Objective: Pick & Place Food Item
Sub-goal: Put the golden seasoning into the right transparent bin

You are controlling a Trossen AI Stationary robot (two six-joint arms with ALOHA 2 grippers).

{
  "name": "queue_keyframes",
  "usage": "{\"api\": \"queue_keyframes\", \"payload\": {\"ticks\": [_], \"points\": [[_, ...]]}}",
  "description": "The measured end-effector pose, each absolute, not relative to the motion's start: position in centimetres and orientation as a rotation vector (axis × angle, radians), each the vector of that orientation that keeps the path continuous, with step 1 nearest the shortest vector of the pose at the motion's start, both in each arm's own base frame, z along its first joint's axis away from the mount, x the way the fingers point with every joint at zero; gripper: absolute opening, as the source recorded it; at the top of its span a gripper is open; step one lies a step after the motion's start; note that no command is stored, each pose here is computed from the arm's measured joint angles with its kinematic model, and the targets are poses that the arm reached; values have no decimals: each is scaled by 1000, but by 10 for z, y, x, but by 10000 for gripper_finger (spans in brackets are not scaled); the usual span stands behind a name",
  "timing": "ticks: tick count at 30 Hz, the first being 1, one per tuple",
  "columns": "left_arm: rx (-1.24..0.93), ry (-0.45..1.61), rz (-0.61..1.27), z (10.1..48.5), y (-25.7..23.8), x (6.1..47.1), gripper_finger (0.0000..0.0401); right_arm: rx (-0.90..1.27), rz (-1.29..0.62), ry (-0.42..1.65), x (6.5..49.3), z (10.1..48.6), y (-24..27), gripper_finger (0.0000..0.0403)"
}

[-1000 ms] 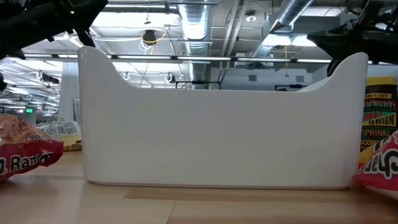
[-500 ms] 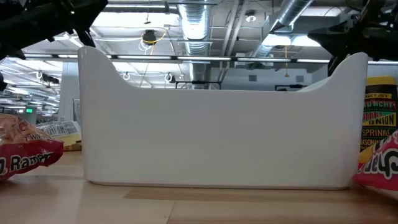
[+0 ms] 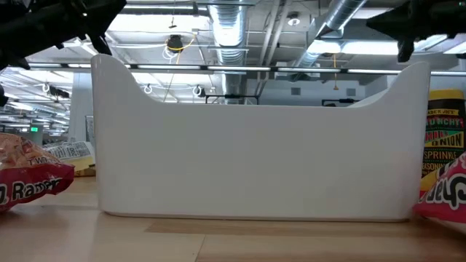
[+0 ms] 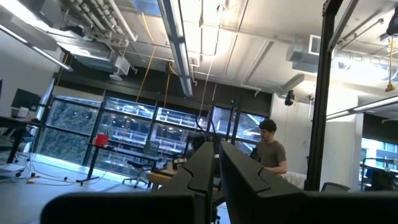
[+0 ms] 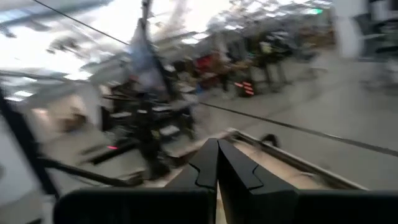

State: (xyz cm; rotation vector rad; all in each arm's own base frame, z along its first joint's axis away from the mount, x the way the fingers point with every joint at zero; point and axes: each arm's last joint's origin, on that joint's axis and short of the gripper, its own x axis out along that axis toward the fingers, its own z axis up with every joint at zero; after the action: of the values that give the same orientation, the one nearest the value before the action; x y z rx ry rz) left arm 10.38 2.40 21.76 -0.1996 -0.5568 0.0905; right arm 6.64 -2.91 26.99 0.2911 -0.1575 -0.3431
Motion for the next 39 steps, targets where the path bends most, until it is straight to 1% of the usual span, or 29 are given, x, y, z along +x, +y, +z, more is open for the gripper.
{"api": "queue_keyframes", "payload": {"ticks": [7, 12, 20, 26, 30, 34, 39], "points": [[-200, -557, 90, 218, 24, 104, 21, 319, -465, 23, 66, 305, -32, 1], [-200, -557, 90, 218, 24, 104, 21, 365, -494, 230, 77, 318, -37, 0], [-200, -557, 90, 218, 24, 104, 21, 552, -577, 645, 91, 315, -44, 0], [-201, -557, 89, 218, 24, 104, 21, 692, -658, 844, 89, 304, -43, 0], [-202, -556, 89, 218, 24, 104, 21, 759, -705, 936, 87, 298, -40, 0], [-202, -556, 89, 218, 24, 104, 21, 793, -706, 948, 86, 297, -36, 0], [-202, -556, 89, 218, 24, 104, 21, 787, -708, 956, 89, 296, -29, 0]]}}
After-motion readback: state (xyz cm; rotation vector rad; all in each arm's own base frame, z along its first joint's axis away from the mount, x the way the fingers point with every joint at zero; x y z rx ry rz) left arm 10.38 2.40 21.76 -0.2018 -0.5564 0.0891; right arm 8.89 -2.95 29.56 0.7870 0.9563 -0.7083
